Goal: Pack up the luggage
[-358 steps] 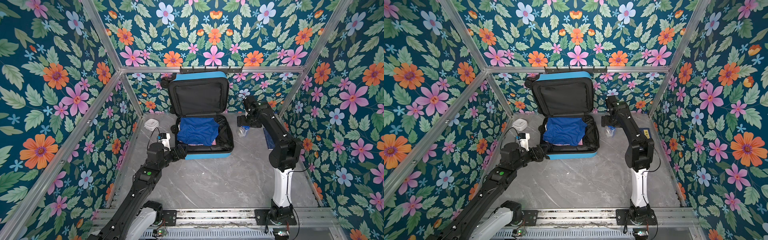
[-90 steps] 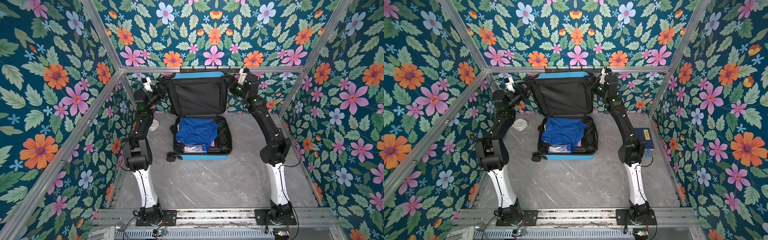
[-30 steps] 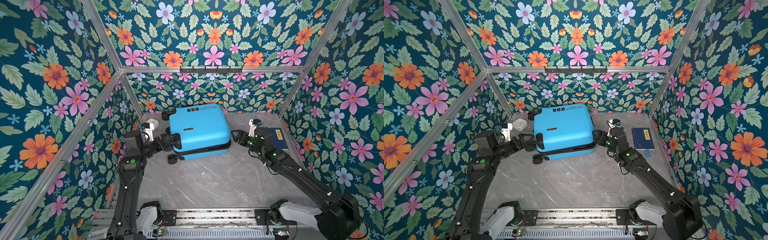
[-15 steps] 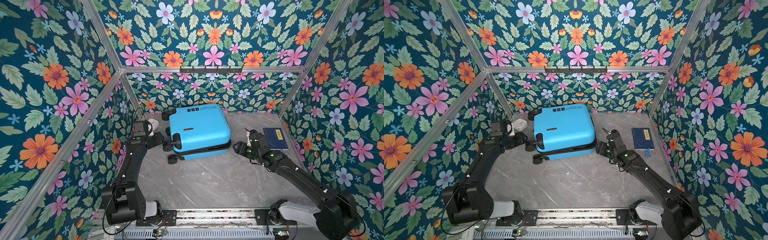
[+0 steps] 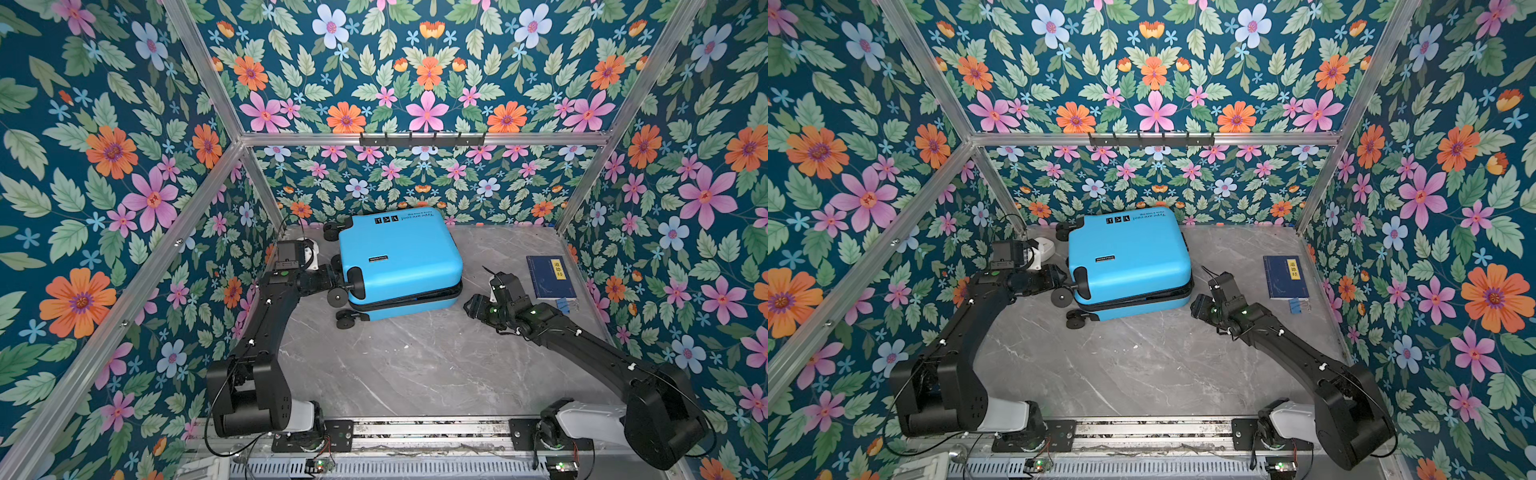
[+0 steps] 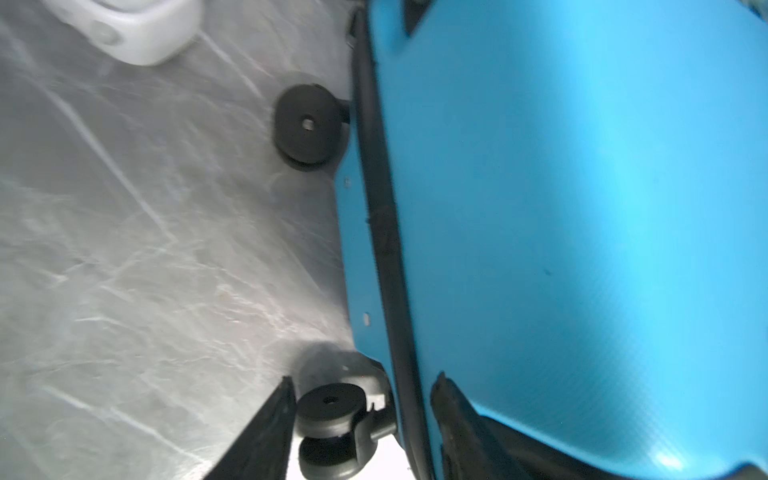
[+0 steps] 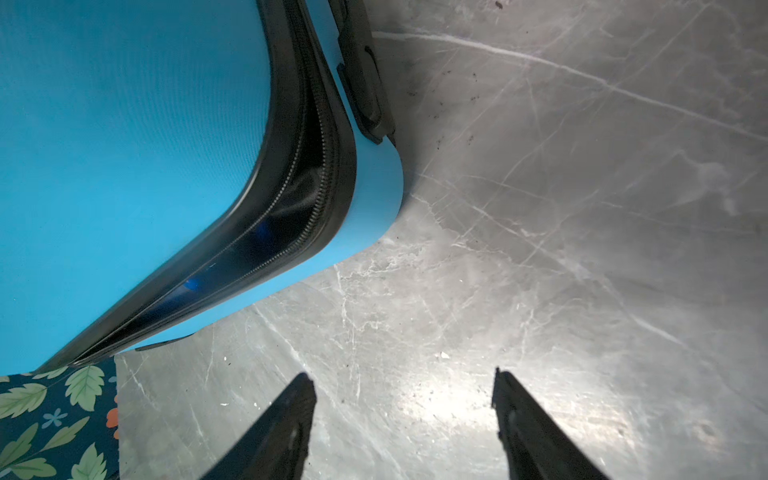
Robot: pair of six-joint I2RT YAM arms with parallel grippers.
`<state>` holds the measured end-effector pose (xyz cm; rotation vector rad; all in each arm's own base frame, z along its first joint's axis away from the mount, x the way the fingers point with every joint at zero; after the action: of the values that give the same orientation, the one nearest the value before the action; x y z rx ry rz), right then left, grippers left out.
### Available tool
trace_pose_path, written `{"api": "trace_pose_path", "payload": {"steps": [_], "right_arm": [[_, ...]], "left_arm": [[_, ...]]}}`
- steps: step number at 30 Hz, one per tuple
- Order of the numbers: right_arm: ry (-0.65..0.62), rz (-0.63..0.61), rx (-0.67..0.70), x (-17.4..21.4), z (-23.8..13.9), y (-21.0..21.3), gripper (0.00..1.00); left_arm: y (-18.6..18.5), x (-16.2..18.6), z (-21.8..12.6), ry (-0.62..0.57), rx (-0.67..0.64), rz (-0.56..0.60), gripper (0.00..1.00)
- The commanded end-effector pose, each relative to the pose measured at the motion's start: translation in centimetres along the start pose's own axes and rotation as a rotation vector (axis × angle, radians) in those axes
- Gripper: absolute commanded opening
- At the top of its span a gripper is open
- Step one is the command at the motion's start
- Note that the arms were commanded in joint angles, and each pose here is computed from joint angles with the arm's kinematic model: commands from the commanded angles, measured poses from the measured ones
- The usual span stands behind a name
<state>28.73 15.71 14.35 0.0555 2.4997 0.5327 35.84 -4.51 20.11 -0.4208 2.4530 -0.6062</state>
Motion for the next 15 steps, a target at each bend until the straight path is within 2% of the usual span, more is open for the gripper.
{"api": "trace_pose_path", "payload": {"steps": [1, 5, 10, 15], "right_arm": [[-0.016, -0.002, 0.012, -0.1, 0.0, -0.2, 0.70], [-0.014, 0.000, 0.028, 0.2, 0.0, -0.6, 0.70], [-0.017, 0.012, 0.067, 0.5, -0.3, -1.4, 0.70], [0.003, 0.060, 0.126, 0.9, -1.0, -3.1, 0.70]], "left_arm": [[-1.8, 2.9, 0.1, 0.100, 0.088, 0.027, 0.53], [-3.4, 5.5, -0.3, 0.132, 0.131, 0.055, 0.52], [-7.6, 9.4, -1.2, 0.181, 0.214, 0.149, 0.53], [-11.2, 12.1, -1.4, 0.194, 0.323, 0.173, 0.57]]}}
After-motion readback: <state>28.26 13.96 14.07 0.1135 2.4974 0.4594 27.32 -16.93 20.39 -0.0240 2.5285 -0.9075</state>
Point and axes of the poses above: each gripper's point midway between its finger pads, its own z axis out along the fingers, its own y axis along the line the jaws close on, x = y × z, the point moved 3 cm from there along -z, back along the fingers, and after that the axes turned 14 degrees about -z, right-handed, at the moved point
